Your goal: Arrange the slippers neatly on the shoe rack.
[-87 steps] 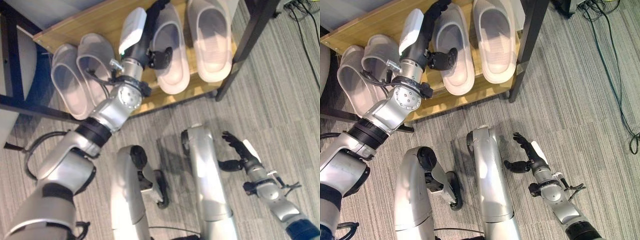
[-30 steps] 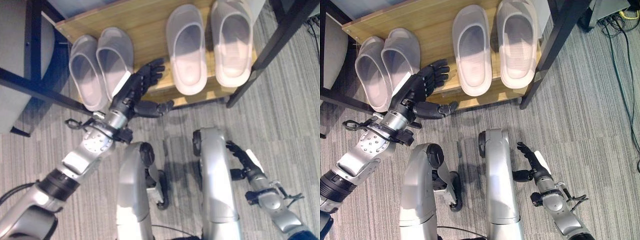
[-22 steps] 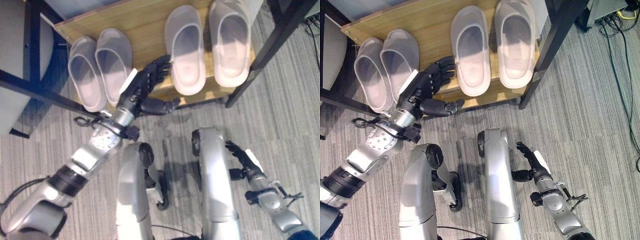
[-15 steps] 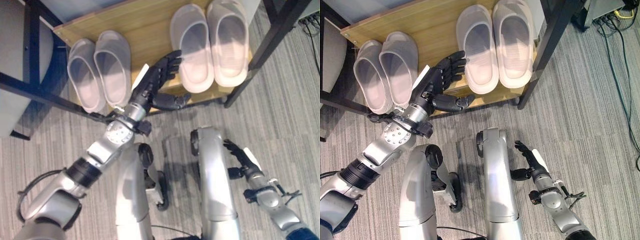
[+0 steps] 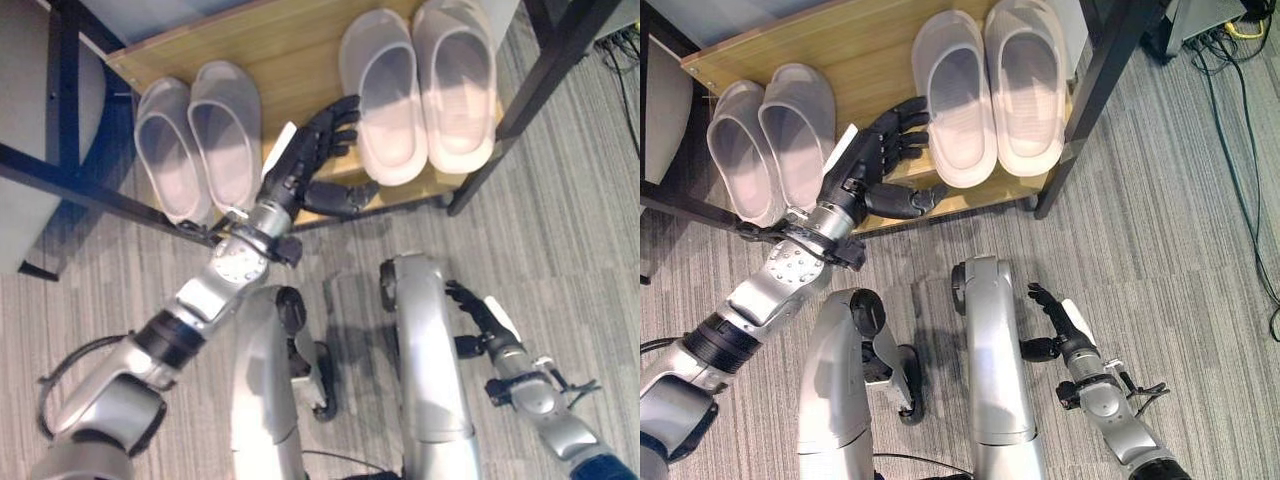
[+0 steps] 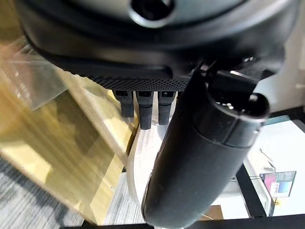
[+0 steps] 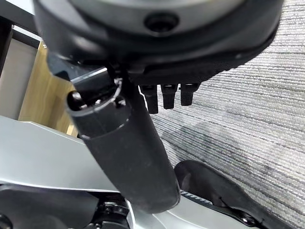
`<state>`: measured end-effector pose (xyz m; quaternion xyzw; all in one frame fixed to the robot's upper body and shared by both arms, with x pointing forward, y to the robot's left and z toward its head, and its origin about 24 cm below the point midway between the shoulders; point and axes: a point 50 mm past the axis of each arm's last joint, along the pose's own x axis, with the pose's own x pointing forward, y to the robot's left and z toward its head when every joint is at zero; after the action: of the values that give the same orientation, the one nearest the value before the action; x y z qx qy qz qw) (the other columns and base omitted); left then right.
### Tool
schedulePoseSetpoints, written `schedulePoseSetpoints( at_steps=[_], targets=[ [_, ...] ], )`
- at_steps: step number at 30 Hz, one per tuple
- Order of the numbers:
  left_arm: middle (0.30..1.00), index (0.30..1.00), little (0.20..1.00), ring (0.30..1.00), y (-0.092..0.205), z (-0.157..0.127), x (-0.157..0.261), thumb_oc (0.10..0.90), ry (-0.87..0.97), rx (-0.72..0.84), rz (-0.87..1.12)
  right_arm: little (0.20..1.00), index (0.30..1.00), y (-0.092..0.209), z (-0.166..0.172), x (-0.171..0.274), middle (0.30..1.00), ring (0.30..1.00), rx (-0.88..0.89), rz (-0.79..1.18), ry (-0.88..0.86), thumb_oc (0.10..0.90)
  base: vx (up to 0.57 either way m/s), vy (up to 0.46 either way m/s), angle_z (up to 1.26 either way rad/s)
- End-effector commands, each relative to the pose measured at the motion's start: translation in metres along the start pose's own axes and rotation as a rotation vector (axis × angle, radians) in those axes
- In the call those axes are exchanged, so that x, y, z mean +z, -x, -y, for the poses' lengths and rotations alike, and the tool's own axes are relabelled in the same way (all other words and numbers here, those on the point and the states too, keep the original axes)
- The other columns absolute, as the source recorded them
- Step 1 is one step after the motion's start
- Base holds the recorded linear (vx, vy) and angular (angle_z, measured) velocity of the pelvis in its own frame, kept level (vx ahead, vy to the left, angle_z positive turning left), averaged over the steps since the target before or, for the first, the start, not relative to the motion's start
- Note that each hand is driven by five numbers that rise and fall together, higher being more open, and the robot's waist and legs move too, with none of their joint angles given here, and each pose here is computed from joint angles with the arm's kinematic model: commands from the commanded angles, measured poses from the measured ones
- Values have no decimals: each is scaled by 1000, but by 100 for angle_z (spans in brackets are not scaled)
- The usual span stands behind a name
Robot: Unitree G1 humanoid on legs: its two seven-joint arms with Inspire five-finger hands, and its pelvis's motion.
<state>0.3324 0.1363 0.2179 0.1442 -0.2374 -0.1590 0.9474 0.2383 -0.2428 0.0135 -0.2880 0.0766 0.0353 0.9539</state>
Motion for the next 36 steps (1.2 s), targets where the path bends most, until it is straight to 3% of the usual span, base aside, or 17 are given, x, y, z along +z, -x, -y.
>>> schedulePoseSetpoints(
  at_steps=[1, 10, 14, 20, 23, 26, 27, 28, 31, 32, 36],
  targets=[
    [900, 900, 900, 900, -8, -20, 90, 800, -37, 72, 437, 900, 900, -5, 16, 39, 900, 900, -44, 217, 8, 800, 0, 0, 0],
    [900, 900, 900, 900, 51, -32, 112, 800, -68, 111, 605, 900, 900, 5, 28, 42, 900, 900, -89, 260, 51, 800, -11, 5, -1],
    [900, 900, 900, 900, 57, -33, 124, 800, -124, 128, 672, 900, 900, -6, 42, 59, 900, 900, -141, 328, 79, 800, -163, 56, -23],
    [900, 900, 900, 900, 60, -33, 111, 800, -48, 161, 652, 900, 900, -20, 71, 101, 900, 900, -263, 489, 94, 800, -204, 53, -31],
    [900, 900, 900, 900, 66, -21, 59, 800, 65, 130, 438, 900, 900, -19, 63, 99, 900, 900, -224, 486, 89, 800, -187, -32, 20],
    [900, 900, 900, 900, 74, -16, 31, 800, 65, 111, 308, 900, 900, -18, 60, 94, 900, 900, -198, 473, 86, 800, -155, -62, 19],
    [900, 900, 900, 900, 83, -5, -5, 800, 95, 89, 147, 900, 900, -17, 53, 93, 900, 900, -160, 473, 79, 800, -154, -87, 15],
    [900, 900, 900, 900, 83, -5, -6, 800, 96, 88, 146, 900, 900, -17, 53, 93, 900, 900, -159, 471, 79, 800, -108, -74, 5],
    [900, 900, 900, 900, 101, 12, -57, 800, 94, 62, -79, 900, 900, -16, 41, 88, 900, 900, -104, 461, 61, 800, -85, -54, 5],
    [900, 900, 900, 900, 119, 20, -87, 800, 100, 73, -223, 900, 900, -15, 30, 82, 900, 900, -68, 438, 38, 800, -123, -71, 3],
    [900, 900, 900, 900, 149, 35, -125, 800, 66, 69, -423, 900, 900, -12, 13, 68, 900, 900, -21, 386, -3, 800, 49, -105, 7]
  ],
)
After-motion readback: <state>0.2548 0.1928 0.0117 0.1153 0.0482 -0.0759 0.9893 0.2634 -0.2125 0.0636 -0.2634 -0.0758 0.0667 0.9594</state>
